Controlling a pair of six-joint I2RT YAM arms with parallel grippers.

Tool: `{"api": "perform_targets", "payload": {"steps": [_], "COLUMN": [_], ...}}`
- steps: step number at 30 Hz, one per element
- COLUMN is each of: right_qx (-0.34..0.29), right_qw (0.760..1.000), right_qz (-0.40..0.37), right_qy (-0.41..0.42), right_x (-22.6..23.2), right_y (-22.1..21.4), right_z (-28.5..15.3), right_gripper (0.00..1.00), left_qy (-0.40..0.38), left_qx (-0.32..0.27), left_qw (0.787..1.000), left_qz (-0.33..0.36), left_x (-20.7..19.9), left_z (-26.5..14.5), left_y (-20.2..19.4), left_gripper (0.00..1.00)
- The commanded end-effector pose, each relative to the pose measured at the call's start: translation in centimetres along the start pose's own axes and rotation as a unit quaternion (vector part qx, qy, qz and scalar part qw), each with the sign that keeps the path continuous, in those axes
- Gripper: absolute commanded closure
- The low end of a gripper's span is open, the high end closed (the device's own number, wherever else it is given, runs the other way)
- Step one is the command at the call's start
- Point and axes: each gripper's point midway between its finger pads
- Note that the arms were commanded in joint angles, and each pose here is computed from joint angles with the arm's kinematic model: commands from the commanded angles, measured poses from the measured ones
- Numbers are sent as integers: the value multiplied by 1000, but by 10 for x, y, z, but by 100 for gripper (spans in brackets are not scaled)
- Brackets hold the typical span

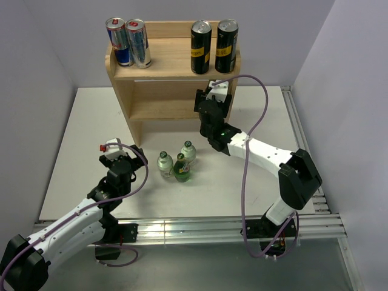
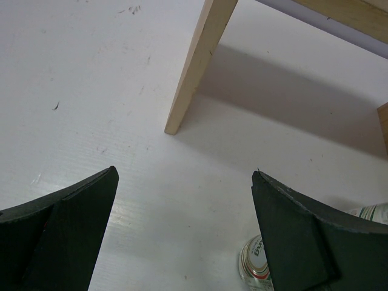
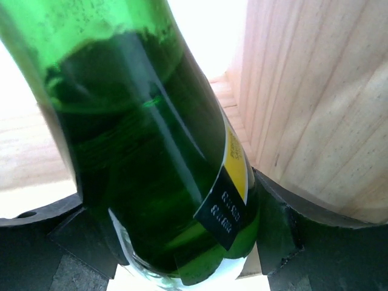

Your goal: Place and organize the beverage onto the shelf

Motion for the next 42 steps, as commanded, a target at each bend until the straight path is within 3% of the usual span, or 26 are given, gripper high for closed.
{"api": "perform_targets", "payload": {"steps": [1, 11, 13, 14, 16, 17, 20, 29, 31, 42], "right_qx": [-70, -78, -74, -73, -72, -72, -70, -68, -67, -55], "right_qw": [994, 993, 993, 994, 994, 994, 994, 994, 994, 995], "right_qz": [77, 66, 57, 56, 56, 56, 58, 62, 61, 57], "right_qy": [-28, -67, -67, -66, -67, -67, -68, -66, -66, -63], "right_x": [1, -7, -6, -5, -7, -7, -10, -16, -17, -22], "right_y": [54, 44, 41, 41, 40, 40, 41, 47, 48, 43], "right_z": [5, 12, 14, 14, 13, 12, 10, -1, -3, -23], "right_gripper": [100, 100, 84, 56, 29, 22, 14, 12, 4, 0], "left_qy": [-9, -8, -9, -9, -9, -8, -9, -9, -9, -9], "left_qx": [-15, -17, -18, -18, -19, -18, -20, -21, -20, -22], "left_qw": [1000, 1000, 1000, 1000, 1000, 1000, 1000, 1000, 1000, 1000], "left_qz": [-13, -16, -16, -16, -16, -16, -18, -19, -18, -20], "left_x": [-6, -5, -5, -5, -5, -4, -4, -4, -3, -3], "left_z": [0, -1, -1, -1, -1, -1, -2, -2, -2, -2], "left_y": [11, 13, 13, 13, 13, 12, 14, 13, 13, 14], "left_gripper": [1, 1, 1, 1, 1, 1, 1, 1, 1, 1]}}
Point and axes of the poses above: each gripper's point midway between its finger pads, its own z axis out along the fingers, its own x axis along the line the jaws close on, y = z × x, and after that the axes turned 8 degrees about z, right-handed
